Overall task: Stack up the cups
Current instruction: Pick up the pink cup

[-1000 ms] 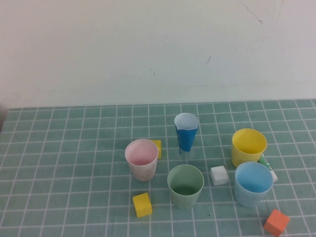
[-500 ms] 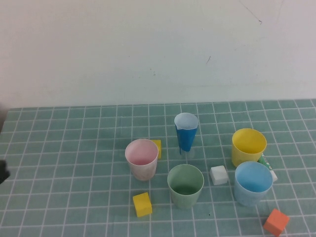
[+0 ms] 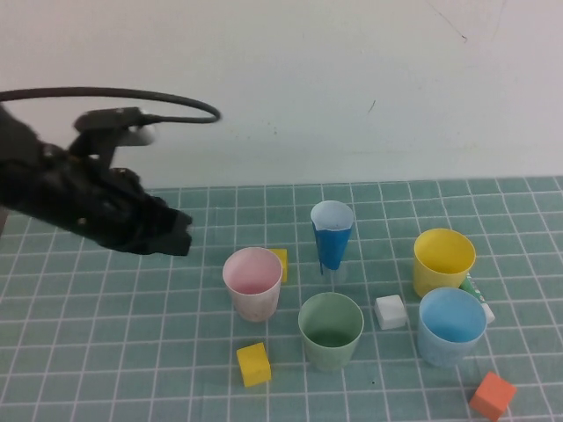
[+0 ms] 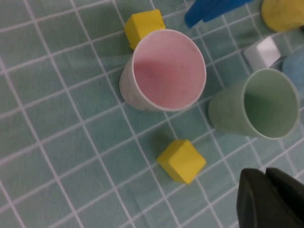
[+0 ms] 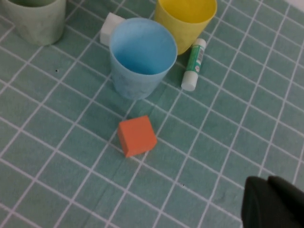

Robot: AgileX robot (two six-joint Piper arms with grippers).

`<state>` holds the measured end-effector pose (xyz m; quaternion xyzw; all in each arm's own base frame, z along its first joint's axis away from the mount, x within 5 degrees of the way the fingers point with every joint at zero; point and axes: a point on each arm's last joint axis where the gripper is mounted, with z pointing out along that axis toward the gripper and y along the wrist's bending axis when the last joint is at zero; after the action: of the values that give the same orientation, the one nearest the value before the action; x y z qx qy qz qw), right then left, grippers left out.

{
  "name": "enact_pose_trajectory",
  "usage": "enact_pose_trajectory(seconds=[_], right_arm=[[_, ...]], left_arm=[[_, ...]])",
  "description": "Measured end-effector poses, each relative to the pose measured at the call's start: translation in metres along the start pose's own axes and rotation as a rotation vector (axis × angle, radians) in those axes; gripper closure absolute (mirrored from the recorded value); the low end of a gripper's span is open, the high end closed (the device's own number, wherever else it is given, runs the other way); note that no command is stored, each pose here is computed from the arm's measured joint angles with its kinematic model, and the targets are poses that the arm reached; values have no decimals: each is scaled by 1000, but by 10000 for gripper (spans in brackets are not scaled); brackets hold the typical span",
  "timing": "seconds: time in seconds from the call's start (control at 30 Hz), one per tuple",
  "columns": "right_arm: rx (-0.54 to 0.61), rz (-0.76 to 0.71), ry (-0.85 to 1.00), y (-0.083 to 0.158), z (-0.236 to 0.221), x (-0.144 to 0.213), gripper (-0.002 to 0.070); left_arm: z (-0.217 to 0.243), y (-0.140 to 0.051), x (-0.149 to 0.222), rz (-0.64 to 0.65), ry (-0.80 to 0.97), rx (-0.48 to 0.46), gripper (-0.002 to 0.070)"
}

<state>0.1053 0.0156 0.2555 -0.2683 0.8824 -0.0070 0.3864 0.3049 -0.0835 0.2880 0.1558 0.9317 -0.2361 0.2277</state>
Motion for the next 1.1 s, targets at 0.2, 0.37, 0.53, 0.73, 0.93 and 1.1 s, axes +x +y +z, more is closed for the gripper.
enact_pose_trajectory(seconds=[0.2,0.37,0.53,0.73,0.93,1.1], right_arm=[[-35,10,-5,4,4,3,678],[-31,9,-9,4,5,4,678],[-34,6,-19,5,5,3,678],[-37,5,-25,5,4,2,678],[-36,6,-27,5,4,2,678],[-34,7,-29,5,4,2,678]], left_arm=[[67,-20,-26,147,162,-133,678],[109,-18,-37,197,245,-271,627],[136,-3,-42,152,269,-343,365],[151,5,-45,116,214,-384,183],[169,12,-41,104,214,-378,209],[181,17,-35,95,246,-380,284]])
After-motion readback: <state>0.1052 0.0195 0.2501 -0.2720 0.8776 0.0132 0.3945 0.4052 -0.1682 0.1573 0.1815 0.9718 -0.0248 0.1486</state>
